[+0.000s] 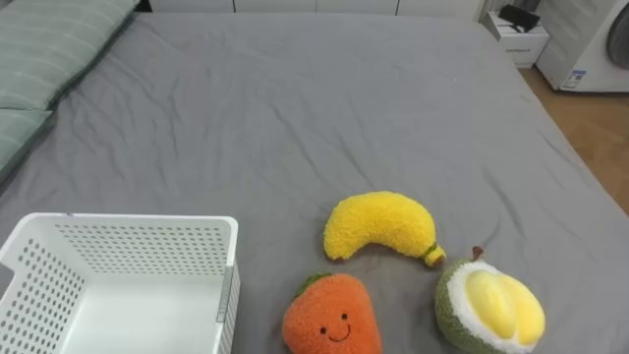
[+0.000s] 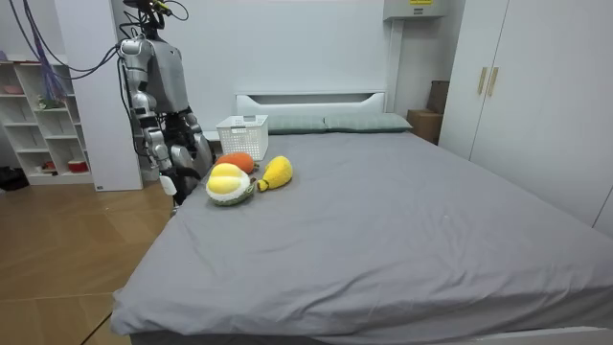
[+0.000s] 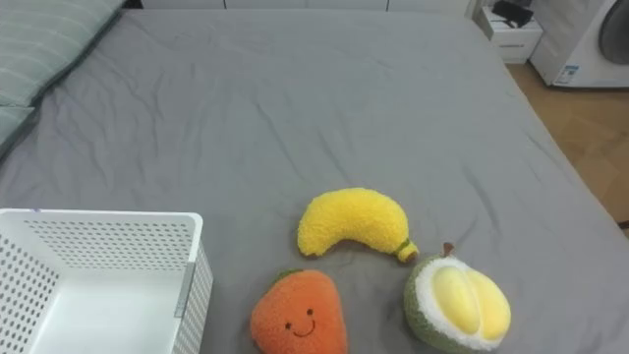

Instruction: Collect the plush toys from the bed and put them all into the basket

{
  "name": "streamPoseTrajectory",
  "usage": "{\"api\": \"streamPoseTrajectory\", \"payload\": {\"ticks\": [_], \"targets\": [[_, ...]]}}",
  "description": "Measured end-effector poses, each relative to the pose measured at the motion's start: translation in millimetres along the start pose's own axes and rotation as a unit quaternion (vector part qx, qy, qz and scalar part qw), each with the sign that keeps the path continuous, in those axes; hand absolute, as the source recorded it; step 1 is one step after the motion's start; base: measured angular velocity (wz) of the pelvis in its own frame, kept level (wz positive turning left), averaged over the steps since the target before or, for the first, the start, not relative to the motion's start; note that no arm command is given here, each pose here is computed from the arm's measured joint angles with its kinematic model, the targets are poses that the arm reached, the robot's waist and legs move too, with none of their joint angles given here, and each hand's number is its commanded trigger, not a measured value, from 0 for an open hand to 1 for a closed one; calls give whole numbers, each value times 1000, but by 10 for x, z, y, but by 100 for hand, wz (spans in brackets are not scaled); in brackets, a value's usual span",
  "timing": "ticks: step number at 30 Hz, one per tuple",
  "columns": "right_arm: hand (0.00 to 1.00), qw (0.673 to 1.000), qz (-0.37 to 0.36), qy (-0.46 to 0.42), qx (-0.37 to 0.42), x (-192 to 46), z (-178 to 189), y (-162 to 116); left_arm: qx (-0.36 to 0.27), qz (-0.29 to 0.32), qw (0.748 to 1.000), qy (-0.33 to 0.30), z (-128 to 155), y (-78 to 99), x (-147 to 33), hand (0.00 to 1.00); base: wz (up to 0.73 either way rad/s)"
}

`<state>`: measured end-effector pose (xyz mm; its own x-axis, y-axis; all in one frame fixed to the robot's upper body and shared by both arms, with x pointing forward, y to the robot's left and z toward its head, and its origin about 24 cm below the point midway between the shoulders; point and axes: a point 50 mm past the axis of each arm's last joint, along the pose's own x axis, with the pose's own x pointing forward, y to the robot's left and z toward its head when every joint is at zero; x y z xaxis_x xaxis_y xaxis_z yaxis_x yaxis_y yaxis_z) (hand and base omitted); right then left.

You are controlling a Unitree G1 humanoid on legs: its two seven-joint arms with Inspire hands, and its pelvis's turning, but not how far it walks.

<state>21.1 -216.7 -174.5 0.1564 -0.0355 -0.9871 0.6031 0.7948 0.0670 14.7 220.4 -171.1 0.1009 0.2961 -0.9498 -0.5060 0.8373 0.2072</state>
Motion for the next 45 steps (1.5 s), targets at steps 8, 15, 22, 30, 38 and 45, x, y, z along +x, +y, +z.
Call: {"api": "streamPoseTrajectory", "payload": {"ticks": [8, 15, 22, 30, 38, 45], "targets": [[0, 1000, 0, 1, 0, 0, -2, -3, 1, 9, 1000, -2, 3, 7, 0, 0, 0], [0, 1000, -3, 4, 2, -1, -18, -16, 0, 7, 1000, 0, 1, 6, 0, 0, 0], [0, 997, -25, 3, 74, -26, -81, -147, -14, 17, 1000, 4, -45, 79, -5, 0, 0], [0, 977, -98, 11, 187, -137, -243, -543, -54, 43, 998, 10, -78, 317, -6, 0, -1], [0, 972, -174, -83, 132, -248, 443, -767, -47, 52, 998, 11, -3, 396, 4, 0, -10], [0, 949, -175, -257, 52, -489, 1362, -446, -39, 52, 998, 7, 32, 415, 6, 0, 0]]}}
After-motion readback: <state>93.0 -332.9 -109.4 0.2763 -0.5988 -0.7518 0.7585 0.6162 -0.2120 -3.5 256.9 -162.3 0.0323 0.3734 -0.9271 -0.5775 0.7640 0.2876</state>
